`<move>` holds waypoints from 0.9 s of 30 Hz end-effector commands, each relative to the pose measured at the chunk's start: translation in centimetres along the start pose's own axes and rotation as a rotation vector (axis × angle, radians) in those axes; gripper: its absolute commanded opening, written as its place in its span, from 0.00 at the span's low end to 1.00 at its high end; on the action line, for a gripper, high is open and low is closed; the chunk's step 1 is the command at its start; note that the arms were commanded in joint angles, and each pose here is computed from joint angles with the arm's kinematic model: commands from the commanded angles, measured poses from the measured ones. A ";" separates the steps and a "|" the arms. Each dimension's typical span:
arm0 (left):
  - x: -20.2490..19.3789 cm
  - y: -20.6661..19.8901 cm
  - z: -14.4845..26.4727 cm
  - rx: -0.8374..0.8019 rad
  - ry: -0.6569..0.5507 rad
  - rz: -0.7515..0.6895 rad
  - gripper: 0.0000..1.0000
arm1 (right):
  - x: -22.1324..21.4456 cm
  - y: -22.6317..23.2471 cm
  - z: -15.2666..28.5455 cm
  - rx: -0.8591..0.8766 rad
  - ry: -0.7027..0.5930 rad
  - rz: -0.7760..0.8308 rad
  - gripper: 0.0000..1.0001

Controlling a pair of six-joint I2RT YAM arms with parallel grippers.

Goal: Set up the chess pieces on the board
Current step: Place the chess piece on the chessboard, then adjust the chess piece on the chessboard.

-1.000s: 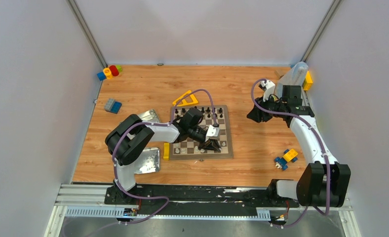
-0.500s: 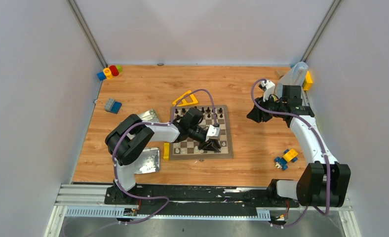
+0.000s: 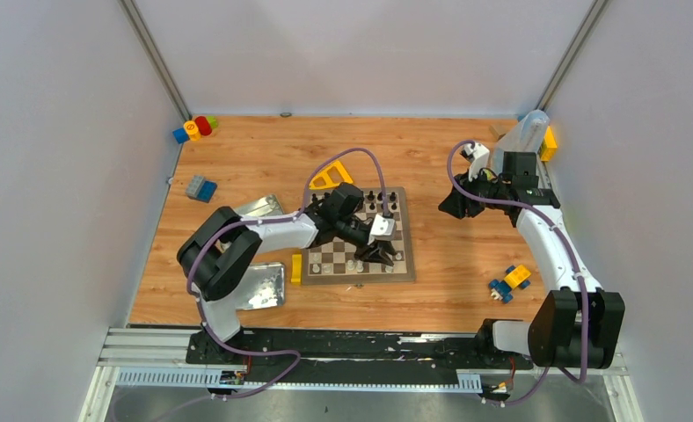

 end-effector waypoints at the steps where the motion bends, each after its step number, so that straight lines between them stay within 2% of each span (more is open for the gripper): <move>1: 4.4 -0.3 1.3 0.006 -0.036 -0.081 0.41 | 0.4 0.5 0.0 0.040 -0.027 0.036 0.34; 6: 4.8 -1.6 3.4 0.038 0.053 -0.067 0.41 | 0.8 2.0 -0.2 0.088 -0.036 0.084 0.34; 12: 5.0 -2.8 9.4 0.175 0.162 -0.030 0.41 | 0.9 5.1 -1.1 0.173 -0.001 0.172 0.35; 18: 4.5 -2.7 17.9 0.412 0.195 0.145 0.41 | -1.0 9.9 -3.0 0.263 0.104 0.325 0.37; 27: 2.8 -4.0 26.1 0.792 0.247 0.311 0.48 | -1.8 16.5 -7.7 0.464 0.214 0.505 0.39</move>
Point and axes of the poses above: each gripper's point midway between its finger pads, its own z axis back along the fingers, its own y axis along the line the jaws close on, x = y × z, the point moved 3 cm from there along z, back along the fingers, and after that the axes turned 8 degrees about z, right-handed, at the moved point
